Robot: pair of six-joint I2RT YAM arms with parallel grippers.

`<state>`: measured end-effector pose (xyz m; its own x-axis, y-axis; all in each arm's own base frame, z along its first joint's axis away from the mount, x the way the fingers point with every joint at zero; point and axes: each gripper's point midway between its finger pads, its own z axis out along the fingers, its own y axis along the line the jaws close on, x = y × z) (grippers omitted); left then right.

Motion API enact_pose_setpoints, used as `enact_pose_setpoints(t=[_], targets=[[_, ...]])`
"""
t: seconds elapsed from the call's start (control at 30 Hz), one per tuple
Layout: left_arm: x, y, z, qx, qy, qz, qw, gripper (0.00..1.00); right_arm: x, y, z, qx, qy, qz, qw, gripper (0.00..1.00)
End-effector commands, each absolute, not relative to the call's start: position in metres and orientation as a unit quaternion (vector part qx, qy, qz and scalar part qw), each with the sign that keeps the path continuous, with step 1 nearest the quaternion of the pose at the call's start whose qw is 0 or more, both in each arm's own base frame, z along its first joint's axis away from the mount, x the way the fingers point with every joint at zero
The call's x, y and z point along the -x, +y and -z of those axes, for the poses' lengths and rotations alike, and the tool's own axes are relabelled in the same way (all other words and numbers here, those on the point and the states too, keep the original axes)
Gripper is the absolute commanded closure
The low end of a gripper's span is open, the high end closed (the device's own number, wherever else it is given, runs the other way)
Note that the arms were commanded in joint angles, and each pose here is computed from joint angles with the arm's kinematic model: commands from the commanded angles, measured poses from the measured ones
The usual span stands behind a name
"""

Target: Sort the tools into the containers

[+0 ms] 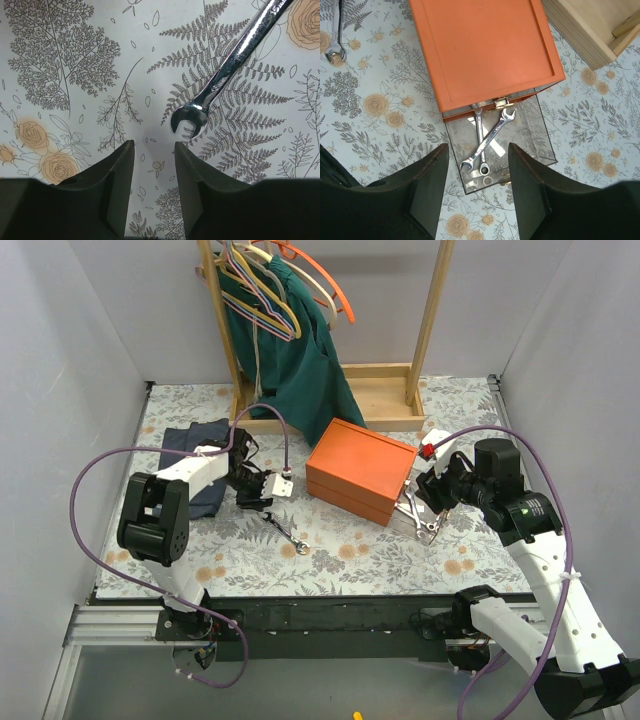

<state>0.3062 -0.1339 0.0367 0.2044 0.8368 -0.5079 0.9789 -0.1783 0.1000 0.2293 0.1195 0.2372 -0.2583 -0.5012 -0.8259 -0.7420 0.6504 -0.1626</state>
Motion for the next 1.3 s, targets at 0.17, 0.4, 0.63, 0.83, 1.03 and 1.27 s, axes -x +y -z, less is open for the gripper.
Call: enact_pose_setpoints(t=[0.17,0.4,0.63,0.83,1.03,1.27], targets=[[-0.289,-0.148,-0.022,-0.775,0.575,0.18,0.191,0.66,-0.238,0.118,-0.258,0.392,0.77,-0.115,0.491,0.43],[-0.273,-0.144,0.001,-0.793,0.562,0.166,0.165,0.72,-0.244,0.12,-0.261,0.392,0.769,-0.113,0.492,0.43],[-0.25,-0.138,0.006,-0.798,0.556,0.173,0.158,0.79,-0.238,0.168,-0.256,0.454,0.722,-0.162,0.496,0.44],[-0.244,-0.145,-0.003,-0.791,0.554,0.171,0.195,0.64,-0.229,0.22,-0.24,0.518,0.684,-0.199,0.473,0.43],[-0.241,-0.154,0.0,-0.784,0.564,0.18,0.188,0.65,-0.228,0.245,-0.24,0.543,0.667,-0.221,0.46,0.44],[-0.232,-0.154,0.008,-0.78,0.571,0.216,0.133,0.73,-0.209,0.25,-0.248,0.546,0.66,-0.241,0.456,0.44]])
